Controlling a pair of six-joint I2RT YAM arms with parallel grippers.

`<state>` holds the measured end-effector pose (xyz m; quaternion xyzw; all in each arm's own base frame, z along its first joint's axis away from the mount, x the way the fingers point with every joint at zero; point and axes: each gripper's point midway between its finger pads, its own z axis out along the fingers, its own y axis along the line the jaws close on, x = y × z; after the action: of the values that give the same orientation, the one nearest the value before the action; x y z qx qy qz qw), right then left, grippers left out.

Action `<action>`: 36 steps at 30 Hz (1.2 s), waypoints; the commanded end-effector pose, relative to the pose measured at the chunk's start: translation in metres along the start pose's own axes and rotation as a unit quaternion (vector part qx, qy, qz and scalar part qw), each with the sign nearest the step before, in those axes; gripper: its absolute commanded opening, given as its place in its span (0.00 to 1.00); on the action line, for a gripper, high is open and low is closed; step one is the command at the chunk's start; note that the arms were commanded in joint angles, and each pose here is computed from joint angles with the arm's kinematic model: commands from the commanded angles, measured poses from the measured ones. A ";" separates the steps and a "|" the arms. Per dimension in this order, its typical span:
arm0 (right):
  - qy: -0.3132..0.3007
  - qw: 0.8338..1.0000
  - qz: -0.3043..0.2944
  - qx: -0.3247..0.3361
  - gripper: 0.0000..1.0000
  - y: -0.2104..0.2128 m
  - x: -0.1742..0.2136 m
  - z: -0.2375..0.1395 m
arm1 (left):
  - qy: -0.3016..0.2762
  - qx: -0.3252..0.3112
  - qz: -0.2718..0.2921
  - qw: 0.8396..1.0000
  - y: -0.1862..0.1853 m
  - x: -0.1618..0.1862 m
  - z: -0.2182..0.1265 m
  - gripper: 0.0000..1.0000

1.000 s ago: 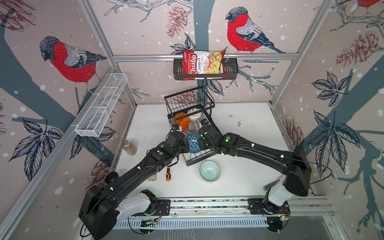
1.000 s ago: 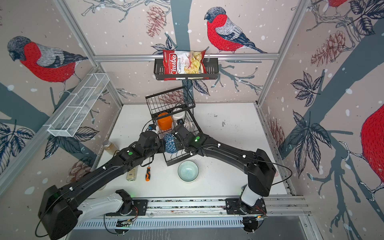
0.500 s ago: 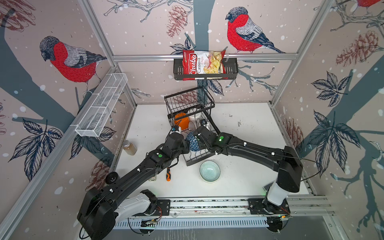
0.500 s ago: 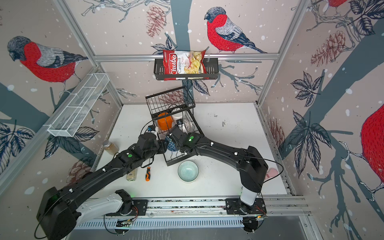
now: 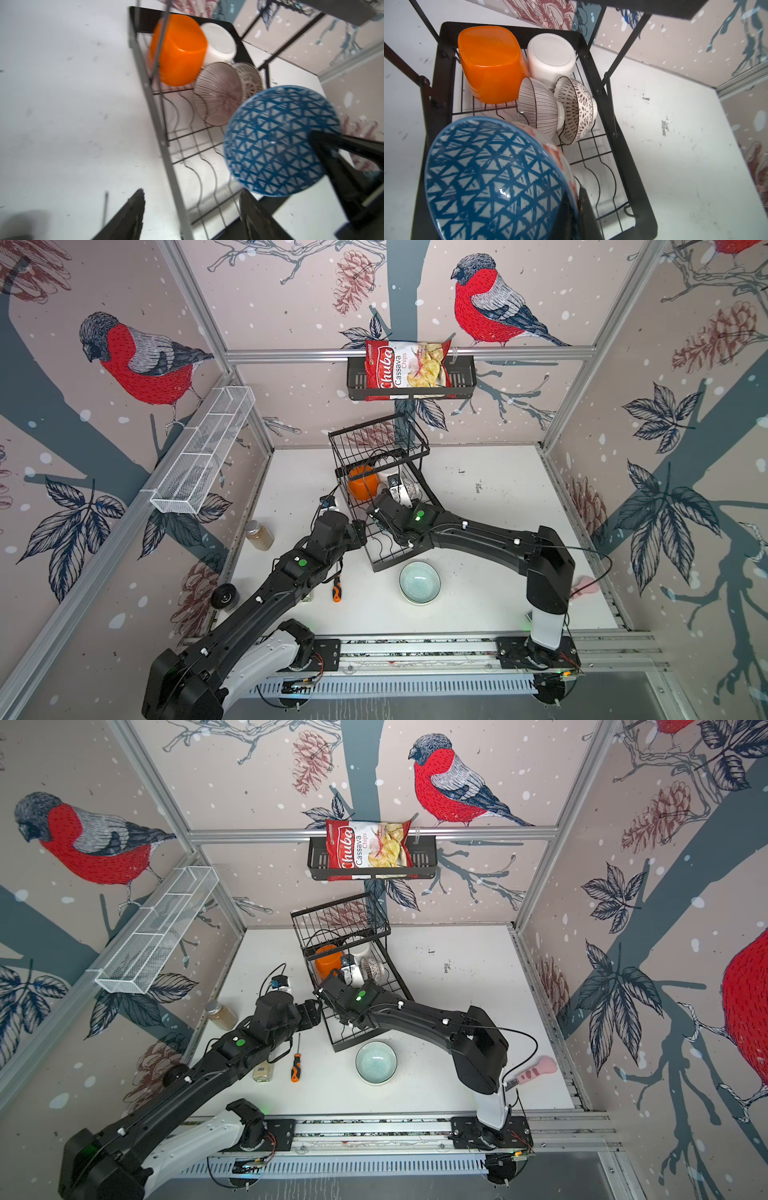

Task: Load the bowls into the dish rack
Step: 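Carry the blue-patterned bowl with the right gripper into the rack beside the striped bowl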

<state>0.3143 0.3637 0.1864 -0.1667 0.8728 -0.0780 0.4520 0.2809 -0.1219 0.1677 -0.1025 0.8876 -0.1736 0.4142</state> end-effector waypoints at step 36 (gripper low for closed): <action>-0.102 0.971 -0.130 0.171 0.00 0.049 -0.038 0.027 | 0.023 -0.034 -0.083 0.996 0.069 0.002 0.021 0.69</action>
<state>0.3428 0.4236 0.1719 -0.2296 0.7843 -0.2464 0.5210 0.2880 -0.0620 0.1191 -0.1884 0.8986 -0.1690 0.3584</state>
